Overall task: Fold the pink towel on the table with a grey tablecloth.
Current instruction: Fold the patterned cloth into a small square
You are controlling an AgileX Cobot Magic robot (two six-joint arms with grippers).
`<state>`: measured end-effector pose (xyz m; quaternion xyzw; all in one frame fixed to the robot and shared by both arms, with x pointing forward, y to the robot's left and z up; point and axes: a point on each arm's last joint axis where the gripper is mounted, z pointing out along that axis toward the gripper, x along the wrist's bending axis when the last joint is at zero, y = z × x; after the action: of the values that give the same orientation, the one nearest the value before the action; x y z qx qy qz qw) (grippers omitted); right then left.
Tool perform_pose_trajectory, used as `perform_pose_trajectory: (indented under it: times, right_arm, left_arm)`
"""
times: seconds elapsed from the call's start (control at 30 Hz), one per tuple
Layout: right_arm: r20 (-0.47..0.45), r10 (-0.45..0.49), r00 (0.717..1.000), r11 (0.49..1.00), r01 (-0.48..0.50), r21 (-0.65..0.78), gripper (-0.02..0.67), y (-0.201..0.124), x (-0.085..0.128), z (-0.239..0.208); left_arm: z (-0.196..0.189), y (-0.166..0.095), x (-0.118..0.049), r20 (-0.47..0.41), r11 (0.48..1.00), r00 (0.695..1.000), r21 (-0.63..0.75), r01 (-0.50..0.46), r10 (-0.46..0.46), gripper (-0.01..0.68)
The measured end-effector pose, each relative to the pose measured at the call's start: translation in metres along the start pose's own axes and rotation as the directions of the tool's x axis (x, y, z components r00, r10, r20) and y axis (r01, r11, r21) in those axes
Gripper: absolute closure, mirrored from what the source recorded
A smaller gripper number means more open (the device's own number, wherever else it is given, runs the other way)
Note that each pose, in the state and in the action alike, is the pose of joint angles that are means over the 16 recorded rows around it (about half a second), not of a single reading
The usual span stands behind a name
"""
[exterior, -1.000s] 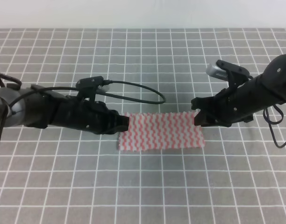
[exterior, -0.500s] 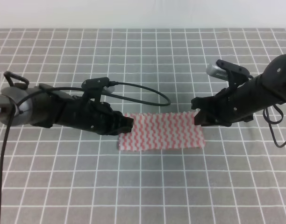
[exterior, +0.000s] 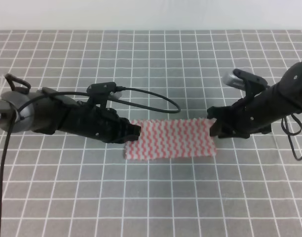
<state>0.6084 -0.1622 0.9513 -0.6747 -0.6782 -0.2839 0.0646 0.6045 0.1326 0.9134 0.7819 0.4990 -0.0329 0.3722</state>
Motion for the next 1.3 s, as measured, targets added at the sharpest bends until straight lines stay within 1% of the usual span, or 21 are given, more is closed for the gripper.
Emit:
perform_pose_trajectory:
  times: [0.33,0.77,1.3]
  right_arm:
    - [-0.002,0.027,1.0,1.0,-0.027,-0.008,0.625,0.002,-0.006,0.008]
    - [-0.027,0.047,0.999,0.998,-0.048,-0.032,0.625,0.004,-0.005,0.011]
    - [-0.05,0.066,0.997,0.998,-0.066,-0.006,0.626,0.002,-0.005,0.016]
  left_arm:
    - [0.0,-0.001,0.0,0.0,1.0,1.0,0.008,-0.003,0.003,0.673]
    - [0.0,-0.001,0.001,0.0,1.0,1.0,0.008,-0.002,0.002,0.673]
    - [0.0,-0.001,0.001,-0.002,1.0,1.0,0.007,-0.003,0.003,0.673]
